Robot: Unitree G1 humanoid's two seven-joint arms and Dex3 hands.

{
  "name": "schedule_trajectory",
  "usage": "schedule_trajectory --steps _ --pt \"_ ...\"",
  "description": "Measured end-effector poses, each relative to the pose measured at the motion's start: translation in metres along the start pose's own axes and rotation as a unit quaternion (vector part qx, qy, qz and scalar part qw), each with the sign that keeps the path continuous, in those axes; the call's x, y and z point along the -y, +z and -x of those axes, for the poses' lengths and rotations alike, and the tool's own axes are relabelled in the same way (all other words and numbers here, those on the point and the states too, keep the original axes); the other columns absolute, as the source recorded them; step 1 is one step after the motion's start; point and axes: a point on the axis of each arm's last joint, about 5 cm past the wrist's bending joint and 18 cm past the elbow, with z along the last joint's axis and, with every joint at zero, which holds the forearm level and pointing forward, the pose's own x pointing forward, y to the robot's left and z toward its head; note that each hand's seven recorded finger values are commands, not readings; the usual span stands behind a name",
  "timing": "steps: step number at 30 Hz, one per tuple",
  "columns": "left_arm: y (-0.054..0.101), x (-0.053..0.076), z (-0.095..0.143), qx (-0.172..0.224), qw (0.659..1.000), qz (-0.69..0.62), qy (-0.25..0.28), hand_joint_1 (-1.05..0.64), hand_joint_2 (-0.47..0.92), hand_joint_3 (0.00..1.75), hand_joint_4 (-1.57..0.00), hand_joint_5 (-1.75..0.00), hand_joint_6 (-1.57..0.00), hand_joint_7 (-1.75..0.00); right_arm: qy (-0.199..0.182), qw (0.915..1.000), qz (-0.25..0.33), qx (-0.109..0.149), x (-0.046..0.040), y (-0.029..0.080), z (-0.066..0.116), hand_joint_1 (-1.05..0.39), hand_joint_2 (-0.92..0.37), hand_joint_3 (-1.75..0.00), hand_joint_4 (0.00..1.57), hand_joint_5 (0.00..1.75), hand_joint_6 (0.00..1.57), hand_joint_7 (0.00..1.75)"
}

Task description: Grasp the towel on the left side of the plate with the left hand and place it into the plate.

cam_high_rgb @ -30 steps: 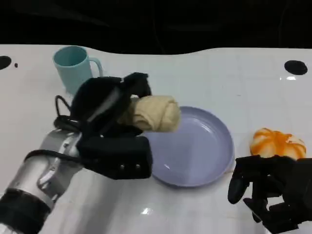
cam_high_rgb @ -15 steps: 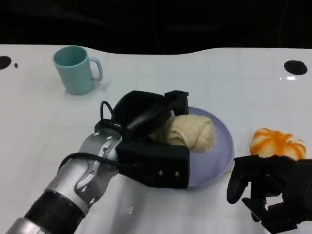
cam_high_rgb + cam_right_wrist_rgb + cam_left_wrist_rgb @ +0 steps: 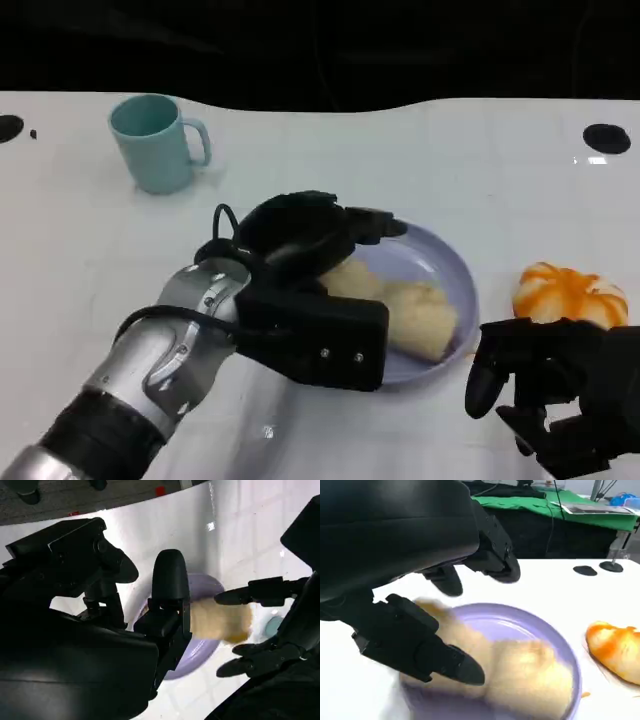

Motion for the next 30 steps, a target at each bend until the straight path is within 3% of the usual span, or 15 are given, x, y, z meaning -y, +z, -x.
schedule_trajectory --steps 10,17,21,25,27,29,30 --pt "-0.006 -0.010 0.017 -0.004 1.000 0.012 -0.016 -0.52 0.92 0.18 -0.19 -0.58 -0.40 -0.03 0.000 1.0000 0.001 0.001 0.0001 0.000 0.000 0.02 -0.60 -1.03 0.70 1.70 0.67 1.45" --pt "-0.011 -0.026 0.041 -0.012 0.994 0.107 -0.003 -0.37 0.92 0.23 -0.48 -0.73 -0.59 -0.11 0.000 1.0000 0.001 0.001 0.0002 0.000 0.000 0.02 -0.60 -1.04 0.70 1.70 0.67 1.45" --pt "-0.014 -0.032 0.059 -0.027 0.978 0.205 0.009 -0.31 0.92 0.25 -0.59 -0.77 -0.68 -0.14 0.000 1.0000 0.002 0.001 0.0003 0.000 -0.001 0.02 -0.60 -1.04 0.69 1.69 0.67 1.45" --pt "-0.017 -0.033 0.077 -0.026 0.949 0.312 0.044 -0.21 0.92 0.29 -0.76 -0.87 -0.88 -0.23 0.000 1.0000 0.002 0.002 0.0003 0.001 -0.001 0.02 -0.60 -1.04 0.69 1.70 0.67 1.45" --pt "-0.019 -0.031 0.087 -0.028 0.927 0.369 0.059 -0.20 0.87 0.40 -0.75 -1.00 -0.92 -0.31 0.000 1.0000 0.002 0.002 0.0003 0.001 -0.001 0.02 -0.60 -1.04 0.69 1.70 0.67 1.45" --pt "-0.021 -0.030 0.095 -0.032 0.905 0.419 0.066 -0.16 0.68 0.78 -0.77 -1.12 -0.92 -0.54 0.000 1.0000 0.002 0.002 0.0003 0.001 -0.001 0.02 -0.60 -1.04 0.70 1.70 0.68 1.45" --pt "-0.022 -0.030 0.099 -0.038 0.892 0.444 0.067 -0.15 0.56 1.02 -0.79 -1.20 -0.89 -0.76 0.000 1.0000 0.002 0.002 0.0003 0.001 -0.001 0.02 -0.60 -1.04 0.70 1.69 0.68 1.45"
